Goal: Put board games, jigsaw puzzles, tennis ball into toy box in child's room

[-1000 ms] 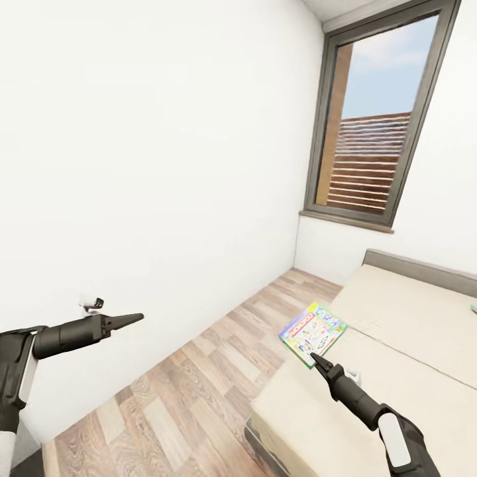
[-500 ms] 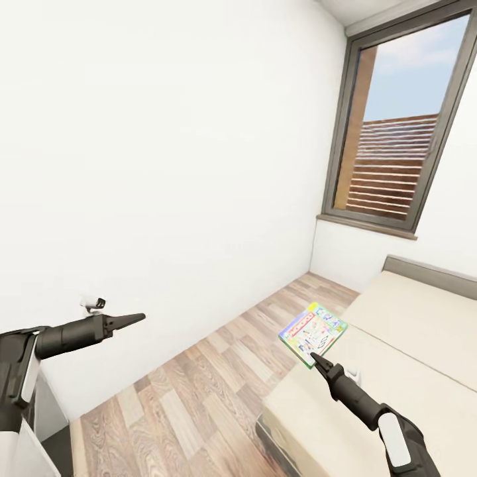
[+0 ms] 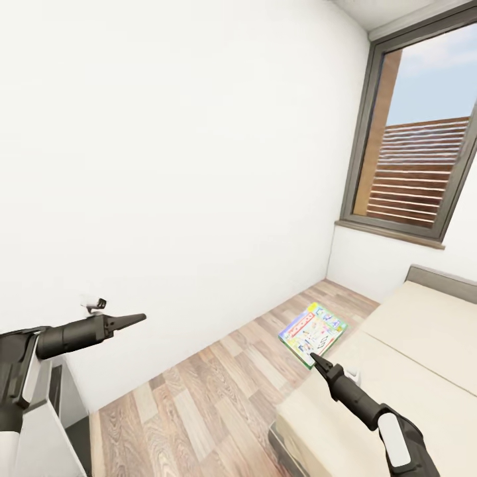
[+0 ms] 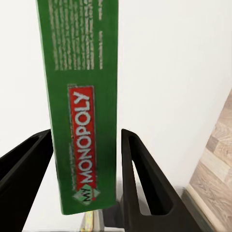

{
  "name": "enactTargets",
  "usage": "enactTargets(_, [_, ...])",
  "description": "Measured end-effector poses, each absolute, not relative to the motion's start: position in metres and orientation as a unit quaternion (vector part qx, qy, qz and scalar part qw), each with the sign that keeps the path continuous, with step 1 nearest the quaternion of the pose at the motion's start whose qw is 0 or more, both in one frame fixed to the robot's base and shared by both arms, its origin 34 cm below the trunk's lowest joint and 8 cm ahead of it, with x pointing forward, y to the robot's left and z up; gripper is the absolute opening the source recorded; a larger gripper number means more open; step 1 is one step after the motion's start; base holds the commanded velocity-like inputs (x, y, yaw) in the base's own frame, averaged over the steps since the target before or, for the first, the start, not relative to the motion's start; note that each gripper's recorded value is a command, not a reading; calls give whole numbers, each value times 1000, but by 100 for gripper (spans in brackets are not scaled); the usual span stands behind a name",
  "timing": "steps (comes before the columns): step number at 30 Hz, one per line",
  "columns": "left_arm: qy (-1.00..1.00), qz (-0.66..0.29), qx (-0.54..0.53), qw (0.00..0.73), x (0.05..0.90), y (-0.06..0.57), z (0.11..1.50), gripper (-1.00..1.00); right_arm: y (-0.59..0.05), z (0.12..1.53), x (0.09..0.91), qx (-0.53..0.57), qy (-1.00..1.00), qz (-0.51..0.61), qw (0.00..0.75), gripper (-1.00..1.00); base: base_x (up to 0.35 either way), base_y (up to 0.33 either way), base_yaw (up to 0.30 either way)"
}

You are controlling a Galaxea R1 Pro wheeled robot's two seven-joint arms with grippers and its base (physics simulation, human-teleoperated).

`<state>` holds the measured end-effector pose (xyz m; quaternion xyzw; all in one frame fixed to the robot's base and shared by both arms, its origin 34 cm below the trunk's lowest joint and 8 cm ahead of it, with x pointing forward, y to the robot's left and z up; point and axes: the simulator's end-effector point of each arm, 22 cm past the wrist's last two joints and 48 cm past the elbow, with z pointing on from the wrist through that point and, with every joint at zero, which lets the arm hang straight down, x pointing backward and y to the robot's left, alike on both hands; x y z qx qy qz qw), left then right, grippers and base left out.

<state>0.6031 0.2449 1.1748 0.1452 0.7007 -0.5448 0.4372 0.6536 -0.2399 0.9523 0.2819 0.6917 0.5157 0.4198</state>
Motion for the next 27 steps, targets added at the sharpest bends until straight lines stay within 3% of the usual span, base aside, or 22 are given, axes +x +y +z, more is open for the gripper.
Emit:
enactTargets(11, [733,-510,134,430,616,230,1155,100,-249,940,655,302,710,481,416,-100,0,0,173])
enactTargets(27, [752,-493,130,418,624,216,1138,100,-262,970,662,272,711,466,451,-100,0,0,13])
